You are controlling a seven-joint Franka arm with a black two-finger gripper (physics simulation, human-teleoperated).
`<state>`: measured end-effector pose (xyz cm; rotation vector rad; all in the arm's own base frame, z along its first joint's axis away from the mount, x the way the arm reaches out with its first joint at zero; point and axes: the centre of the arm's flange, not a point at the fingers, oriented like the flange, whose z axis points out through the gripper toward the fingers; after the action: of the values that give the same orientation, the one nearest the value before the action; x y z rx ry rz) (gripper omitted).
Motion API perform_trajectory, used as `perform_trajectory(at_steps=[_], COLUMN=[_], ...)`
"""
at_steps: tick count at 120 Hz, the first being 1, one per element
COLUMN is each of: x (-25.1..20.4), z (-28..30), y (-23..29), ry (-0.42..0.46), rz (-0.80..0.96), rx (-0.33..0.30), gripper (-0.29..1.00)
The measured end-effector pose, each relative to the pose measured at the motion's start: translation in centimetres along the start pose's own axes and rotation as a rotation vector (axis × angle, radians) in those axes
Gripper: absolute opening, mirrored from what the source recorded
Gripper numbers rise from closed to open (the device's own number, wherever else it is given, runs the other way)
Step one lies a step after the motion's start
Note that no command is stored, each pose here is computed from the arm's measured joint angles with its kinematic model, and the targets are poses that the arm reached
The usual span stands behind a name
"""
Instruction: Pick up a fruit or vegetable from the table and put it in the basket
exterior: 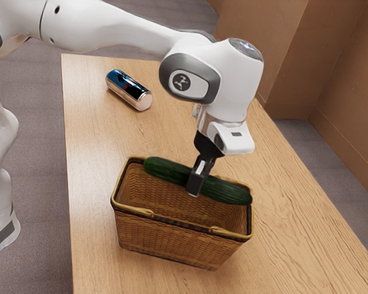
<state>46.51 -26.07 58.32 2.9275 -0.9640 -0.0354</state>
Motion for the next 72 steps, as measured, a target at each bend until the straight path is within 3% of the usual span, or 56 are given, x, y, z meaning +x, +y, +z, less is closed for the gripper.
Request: perform_trajectory(at_steps=[32,49,72], x=[-0.19,-0.14,-0.07], z=[0.52,0.53,0.35], y=[0.13,0.23,0.01], ry=[0.000,0.005,0.011], rz=[0.014,0.017,0.018], rx=[-0.007,-0.016,-0.012], gripper=[0.23,0.52,0.66])
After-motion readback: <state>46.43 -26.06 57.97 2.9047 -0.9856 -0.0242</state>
